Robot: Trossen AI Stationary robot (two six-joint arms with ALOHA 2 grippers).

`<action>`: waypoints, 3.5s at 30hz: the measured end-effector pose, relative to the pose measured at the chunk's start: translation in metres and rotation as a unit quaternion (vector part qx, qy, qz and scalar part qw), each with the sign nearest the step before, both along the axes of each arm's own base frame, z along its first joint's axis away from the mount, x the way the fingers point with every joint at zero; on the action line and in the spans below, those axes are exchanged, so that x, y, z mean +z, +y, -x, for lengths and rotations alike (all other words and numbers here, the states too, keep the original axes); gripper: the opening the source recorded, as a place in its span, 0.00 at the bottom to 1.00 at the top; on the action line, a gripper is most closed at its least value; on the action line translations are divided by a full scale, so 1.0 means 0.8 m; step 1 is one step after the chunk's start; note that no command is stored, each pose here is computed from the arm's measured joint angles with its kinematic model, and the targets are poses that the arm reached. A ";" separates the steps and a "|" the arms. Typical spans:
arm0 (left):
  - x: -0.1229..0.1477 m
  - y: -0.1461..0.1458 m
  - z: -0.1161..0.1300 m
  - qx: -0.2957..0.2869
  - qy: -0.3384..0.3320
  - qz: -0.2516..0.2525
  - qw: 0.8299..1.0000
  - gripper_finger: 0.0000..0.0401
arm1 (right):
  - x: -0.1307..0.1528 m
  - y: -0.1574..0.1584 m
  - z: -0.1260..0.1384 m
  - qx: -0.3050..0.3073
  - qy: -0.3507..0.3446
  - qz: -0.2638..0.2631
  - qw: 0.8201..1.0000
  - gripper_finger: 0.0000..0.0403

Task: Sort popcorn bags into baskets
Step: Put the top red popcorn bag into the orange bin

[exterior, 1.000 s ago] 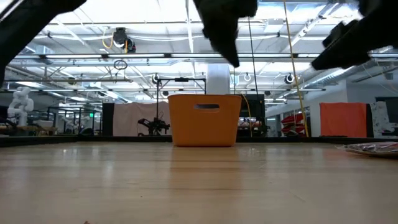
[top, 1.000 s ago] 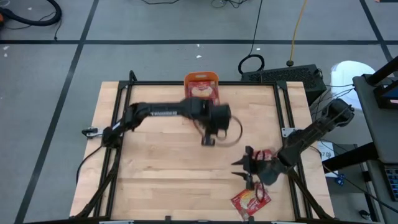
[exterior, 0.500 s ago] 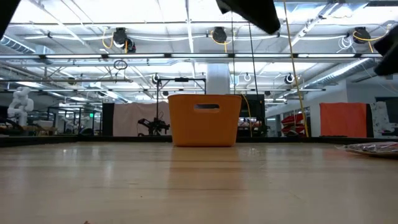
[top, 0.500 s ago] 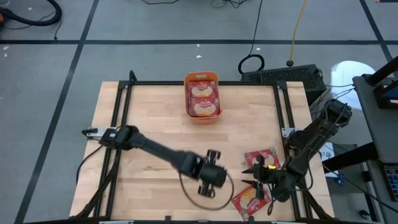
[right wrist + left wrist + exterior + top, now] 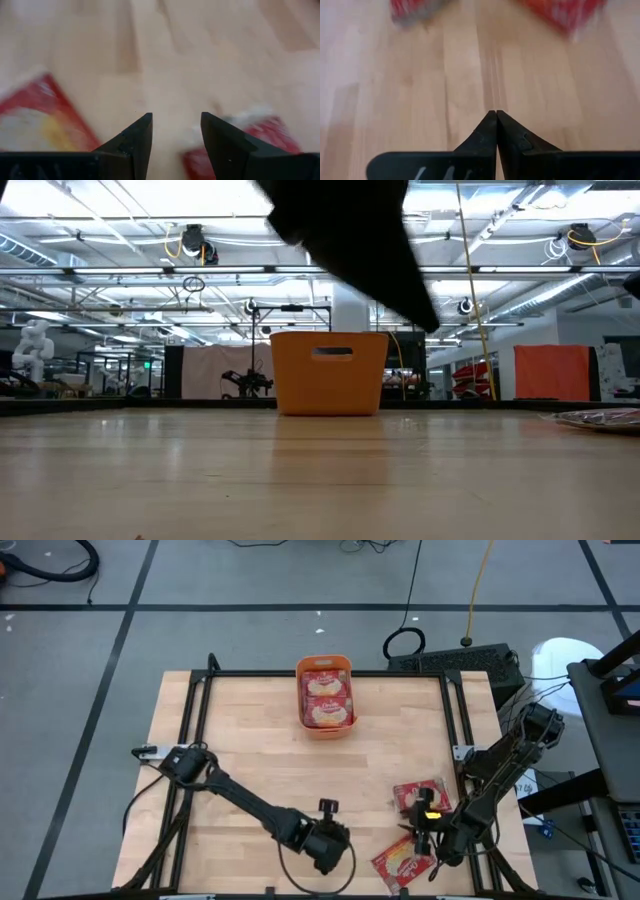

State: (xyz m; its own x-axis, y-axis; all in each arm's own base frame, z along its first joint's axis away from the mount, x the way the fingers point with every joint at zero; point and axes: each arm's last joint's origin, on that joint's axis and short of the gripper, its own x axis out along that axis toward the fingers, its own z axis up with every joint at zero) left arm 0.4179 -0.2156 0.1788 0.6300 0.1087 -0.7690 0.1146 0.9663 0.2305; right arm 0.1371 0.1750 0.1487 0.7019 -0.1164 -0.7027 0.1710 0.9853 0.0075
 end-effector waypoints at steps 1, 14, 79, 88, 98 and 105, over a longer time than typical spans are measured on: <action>0.002 0.000 0.000 0.002 -0.020 0.007 1.000 0.01 | -0.002 -0.003 0.002 -0.004 0.009 0.011 1.000 0.40; 0.015 0.031 0.054 -0.037 -0.228 0.071 0.970 0.02 | -0.008 -0.019 0.016 0.022 0.074 0.107 0.991 0.40; 0.005 0.060 0.056 0.001 -0.276 0.148 0.950 0.12 | -0.048 -0.009 0.003 0.099 0.093 0.169 0.976 0.41; 0.005 0.060 0.056 -0.003 -0.275 0.141 0.951 0.12 | -0.056 -0.010 -0.002 0.091 0.088 0.185 0.974 0.11; 0.004 0.061 0.056 -0.003 -0.274 0.139 0.952 0.12 | -0.047 0.004 -0.032 0.118 -0.002 0.163 0.980 0.00; 0.004 0.062 0.056 -0.004 -0.273 0.136 0.952 0.12 | -0.028 0.019 -0.054 0.175 -0.083 0.169 0.966 0.00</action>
